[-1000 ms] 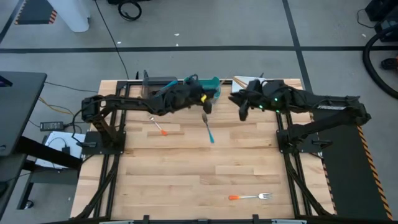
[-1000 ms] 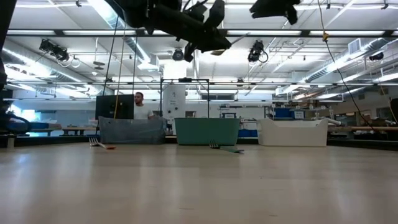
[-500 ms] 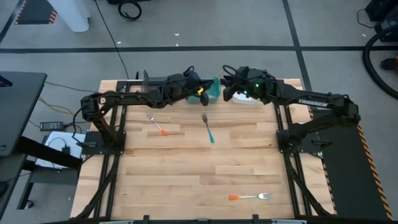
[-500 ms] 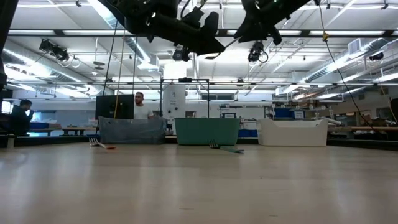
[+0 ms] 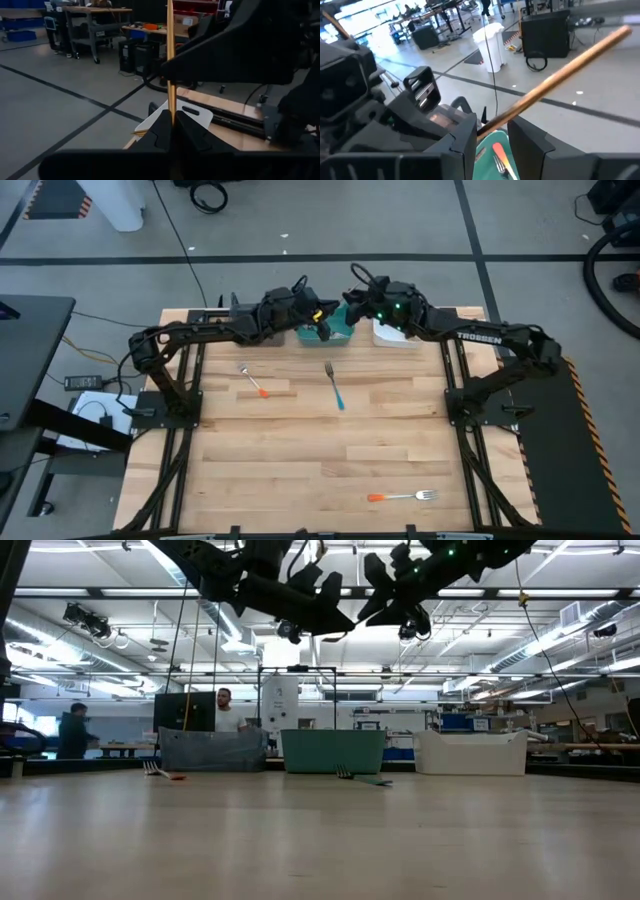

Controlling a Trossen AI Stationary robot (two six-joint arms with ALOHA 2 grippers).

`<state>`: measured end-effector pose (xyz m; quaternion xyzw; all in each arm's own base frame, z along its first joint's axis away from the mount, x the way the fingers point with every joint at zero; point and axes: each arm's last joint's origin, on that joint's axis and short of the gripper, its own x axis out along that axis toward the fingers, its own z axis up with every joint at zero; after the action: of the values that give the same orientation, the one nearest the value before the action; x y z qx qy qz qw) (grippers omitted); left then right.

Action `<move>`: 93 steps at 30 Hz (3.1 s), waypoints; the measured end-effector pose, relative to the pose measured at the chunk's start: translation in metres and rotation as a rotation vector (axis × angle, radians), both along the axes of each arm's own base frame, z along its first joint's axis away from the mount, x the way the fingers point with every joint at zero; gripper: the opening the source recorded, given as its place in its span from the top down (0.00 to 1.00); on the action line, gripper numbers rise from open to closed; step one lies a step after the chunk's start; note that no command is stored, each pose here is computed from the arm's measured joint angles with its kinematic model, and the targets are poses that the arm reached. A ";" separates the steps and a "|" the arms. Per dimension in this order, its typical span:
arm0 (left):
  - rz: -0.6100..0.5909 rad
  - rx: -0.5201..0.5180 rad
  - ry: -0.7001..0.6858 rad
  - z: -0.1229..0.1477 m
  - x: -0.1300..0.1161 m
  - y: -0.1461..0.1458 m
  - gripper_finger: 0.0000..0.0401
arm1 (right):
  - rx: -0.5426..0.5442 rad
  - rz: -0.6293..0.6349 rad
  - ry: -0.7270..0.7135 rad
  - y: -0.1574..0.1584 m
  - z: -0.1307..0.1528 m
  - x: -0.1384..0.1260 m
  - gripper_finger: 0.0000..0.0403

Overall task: Sort silverware by color (type)
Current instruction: Put the gold fork into the white bin, then put the top orange fork into the blue bin

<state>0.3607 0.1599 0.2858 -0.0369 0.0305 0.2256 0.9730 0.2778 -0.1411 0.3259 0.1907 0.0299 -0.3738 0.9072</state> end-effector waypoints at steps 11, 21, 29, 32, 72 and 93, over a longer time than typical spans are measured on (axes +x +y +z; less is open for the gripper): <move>-0.021 -0.005 -0.007 0.000 -0.008 0.017 0.96 | -0.006 0.014 -0.092 -0.021 0.003 -0.003 0.79; -0.066 -0.009 -0.004 0.000 -0.014 0.029 0.94 | -0.060 0.064 -0.076 -0.024 0.006 -0.004 0.95; -0.037 -0.021 -0.013 0.003 -0.032 0.055 0.82 | -0.179 -0.133 0.188 -0.043 0.000 -0.026 0.95; -0.008 -0.018 -0.017 0.009 -0.042 0.063 0.78 | -0.134 -0.129 0.300 -0.049 -0.006 -0.039 0.95; 0.081 -0.145 0.228 0.002 -0.082 0.079 0.77 | 0.163 -0.047 1.032 -0.056 -0.055 -0.102 0.75; -0.007 -0.596 0.795 -0.018 -0.111 -0.004 0.77 | 0.237 0.086 0.796 -0.020 -0.045 -0.077 0.75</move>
<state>0.2494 0.1559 0.2681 -0.2244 0.4626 0.2004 0.8339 0.2004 -0.1614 0.2809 0.1331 0.4291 -0.3739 0.8114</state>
